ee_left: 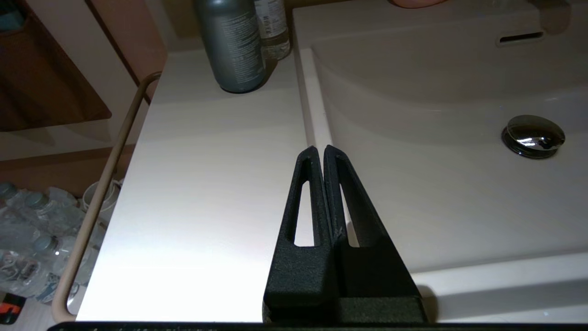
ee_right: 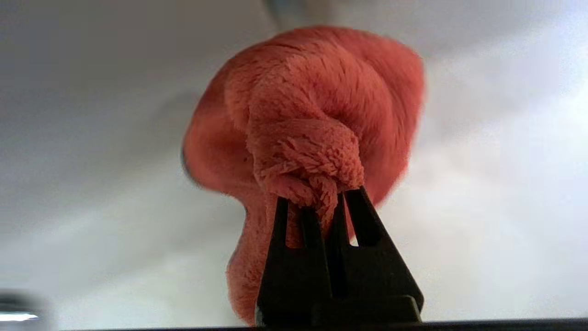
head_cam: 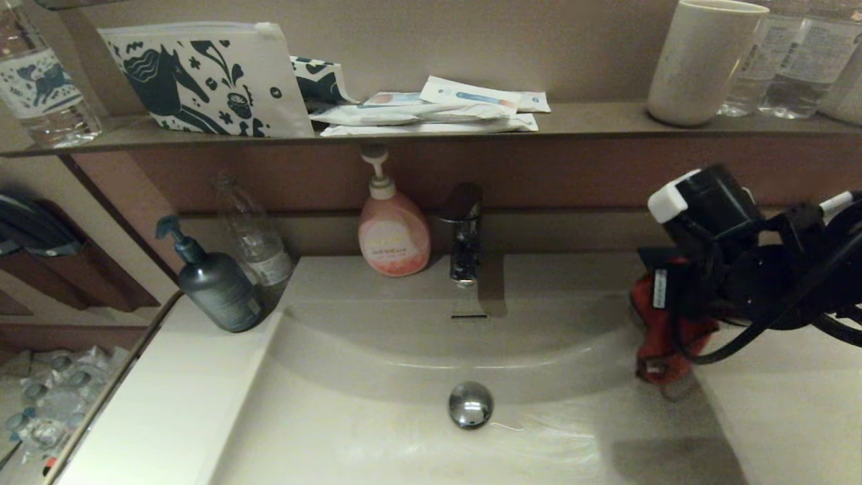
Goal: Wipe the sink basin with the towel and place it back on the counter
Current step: Wipe the sink
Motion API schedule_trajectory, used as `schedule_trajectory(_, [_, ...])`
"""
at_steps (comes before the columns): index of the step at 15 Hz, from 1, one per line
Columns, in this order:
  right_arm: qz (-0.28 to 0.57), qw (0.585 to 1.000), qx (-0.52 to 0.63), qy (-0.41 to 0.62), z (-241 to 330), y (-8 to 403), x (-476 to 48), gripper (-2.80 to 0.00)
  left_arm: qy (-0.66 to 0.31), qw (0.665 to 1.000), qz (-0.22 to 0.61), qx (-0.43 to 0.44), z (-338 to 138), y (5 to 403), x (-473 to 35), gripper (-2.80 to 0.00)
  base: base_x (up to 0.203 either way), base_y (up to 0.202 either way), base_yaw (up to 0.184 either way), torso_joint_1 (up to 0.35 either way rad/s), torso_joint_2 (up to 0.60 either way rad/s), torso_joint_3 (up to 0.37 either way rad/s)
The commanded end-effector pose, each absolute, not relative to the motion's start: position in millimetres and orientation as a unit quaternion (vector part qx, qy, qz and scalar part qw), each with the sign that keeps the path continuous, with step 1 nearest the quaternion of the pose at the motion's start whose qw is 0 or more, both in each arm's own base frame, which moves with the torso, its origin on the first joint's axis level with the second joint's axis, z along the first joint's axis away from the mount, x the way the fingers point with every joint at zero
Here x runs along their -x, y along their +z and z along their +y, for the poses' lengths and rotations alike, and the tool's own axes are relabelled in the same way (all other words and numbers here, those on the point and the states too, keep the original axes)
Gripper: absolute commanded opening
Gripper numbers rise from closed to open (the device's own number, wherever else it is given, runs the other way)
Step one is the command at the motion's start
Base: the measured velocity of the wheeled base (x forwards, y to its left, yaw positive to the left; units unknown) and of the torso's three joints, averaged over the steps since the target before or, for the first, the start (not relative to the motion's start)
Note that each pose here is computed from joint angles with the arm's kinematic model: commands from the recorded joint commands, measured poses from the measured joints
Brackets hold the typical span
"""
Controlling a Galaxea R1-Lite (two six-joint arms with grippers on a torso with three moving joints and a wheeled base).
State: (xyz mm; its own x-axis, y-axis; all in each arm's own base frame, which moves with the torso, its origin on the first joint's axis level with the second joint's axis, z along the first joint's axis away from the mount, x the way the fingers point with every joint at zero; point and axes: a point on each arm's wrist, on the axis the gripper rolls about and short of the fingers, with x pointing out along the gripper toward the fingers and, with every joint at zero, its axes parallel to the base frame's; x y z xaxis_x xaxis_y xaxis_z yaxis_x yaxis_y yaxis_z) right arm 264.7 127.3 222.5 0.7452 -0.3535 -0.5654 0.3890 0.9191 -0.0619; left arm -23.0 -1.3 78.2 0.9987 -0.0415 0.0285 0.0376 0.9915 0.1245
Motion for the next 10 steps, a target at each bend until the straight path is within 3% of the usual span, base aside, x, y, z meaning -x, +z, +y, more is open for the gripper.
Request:
schedule_trajectory(1, [0.26, 0.947, -0.063, -0.18, 130.4, 235.6, -267.2, -2.8, -0.02, 0.998, -0.015, -0.062, -1.3, 78.3, 22.9, -2.8, 0.0, 0.0, 0.0, 0.0, 0.0, 0.0])
schedule_trajectory(10, [0.216, 0.965, -0.145, -0.022, 197.8, 172.6, -338.7, -2.8, -0.02, 0.998, -0.015, -0.062, -1.3, 78.3, 22.9, -2.8, 0.0, 0.0, 0.0, 0.0, 0.0, 0.0])
